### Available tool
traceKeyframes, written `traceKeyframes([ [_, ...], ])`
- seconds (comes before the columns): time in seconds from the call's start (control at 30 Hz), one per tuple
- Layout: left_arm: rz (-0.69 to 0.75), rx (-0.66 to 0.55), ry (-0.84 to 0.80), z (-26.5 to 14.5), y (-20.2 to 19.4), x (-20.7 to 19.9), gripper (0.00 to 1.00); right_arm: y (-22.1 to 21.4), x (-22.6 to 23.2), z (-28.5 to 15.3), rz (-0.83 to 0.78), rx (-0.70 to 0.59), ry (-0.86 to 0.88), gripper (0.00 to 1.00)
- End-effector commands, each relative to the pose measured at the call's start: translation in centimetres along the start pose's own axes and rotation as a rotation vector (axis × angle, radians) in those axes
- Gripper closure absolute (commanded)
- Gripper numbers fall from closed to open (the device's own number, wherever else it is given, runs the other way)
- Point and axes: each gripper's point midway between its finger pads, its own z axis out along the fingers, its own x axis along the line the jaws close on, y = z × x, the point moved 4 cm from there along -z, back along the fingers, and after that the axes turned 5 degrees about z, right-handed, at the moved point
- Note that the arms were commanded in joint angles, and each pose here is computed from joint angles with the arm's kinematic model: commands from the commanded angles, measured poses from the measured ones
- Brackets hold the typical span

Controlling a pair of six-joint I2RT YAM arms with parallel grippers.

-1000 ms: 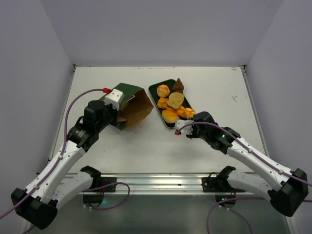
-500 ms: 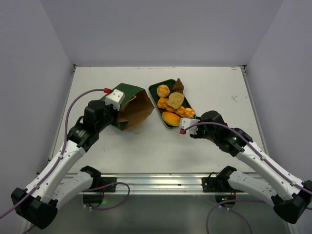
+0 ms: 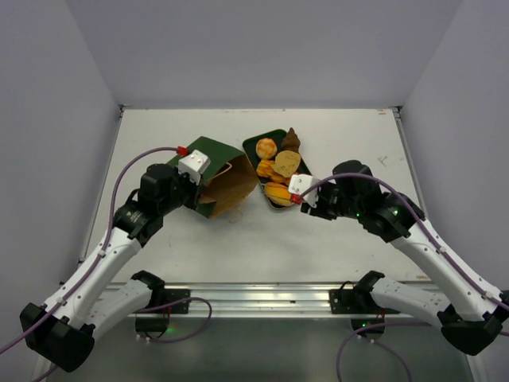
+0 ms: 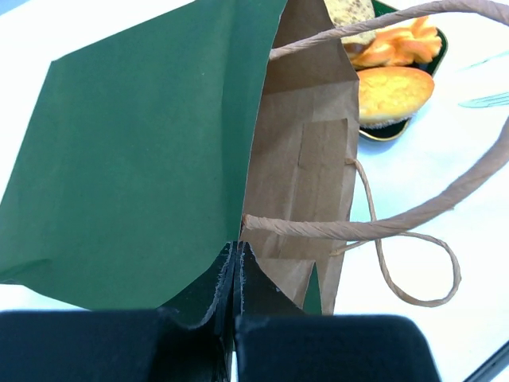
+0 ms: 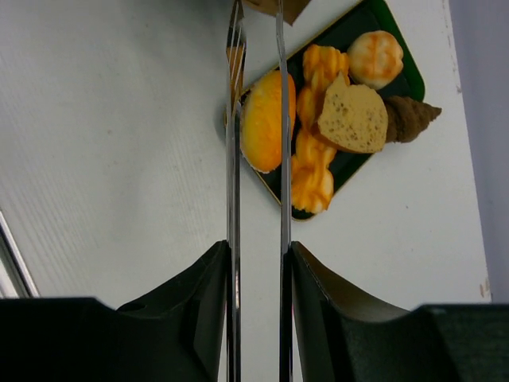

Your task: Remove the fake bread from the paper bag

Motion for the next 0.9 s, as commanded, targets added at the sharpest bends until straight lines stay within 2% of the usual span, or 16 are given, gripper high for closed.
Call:
traceKeyframes([
  [0.0,0.012,-0.014,-0.048,0.2,0.0,-0.6,1.00,3.2,0.3,0.6,0.081,-0.117,0.082,0.62],
  [0.17,0.000,-0.015,-0.072,0.3,0.1,-0.9,1.00,4.4,0.1,4.0,0.132,-0.115,0.131,0.65],
  [0.5,-0.007,-0.026,-0.136,0.1,-0.1,-1.9,0.99,7.6,-0.5,10.7,0.069,-0.082,0.023,0.69],
  [0.53,-0.010,-0.028,-0.133,-0.1,-0.1,-1.8,0.94,7.3,-0.4,11.9,0.072,-0.053,0.025,0.70],
  [0.6,-0.012,-0.031,-0.116,-0.5,0.0,-1.7,0.91,7.9,-0.7,12.7,0.091,-0.056,0.012,0.71],
  [0.7,-0.016,-0.033,-0.058,-1.6,0.0,-1.1,0.73,8.1,-1.2,13.6,0.104,-0.058,-0.020,0.72],
  [0.73,-0.020,-0.039,-0.028,-2.2,0.0,-0.8,0.63,8.1,-1.2,13.9,0.107,-0.056,-0.021,0.72],
  [0.87,-0.035,-0.042,0.059,-3.3,0.2,0.3,0.43,7.7,-1.3,14.5,0.114,-0.045,-0.033,0.73],
])
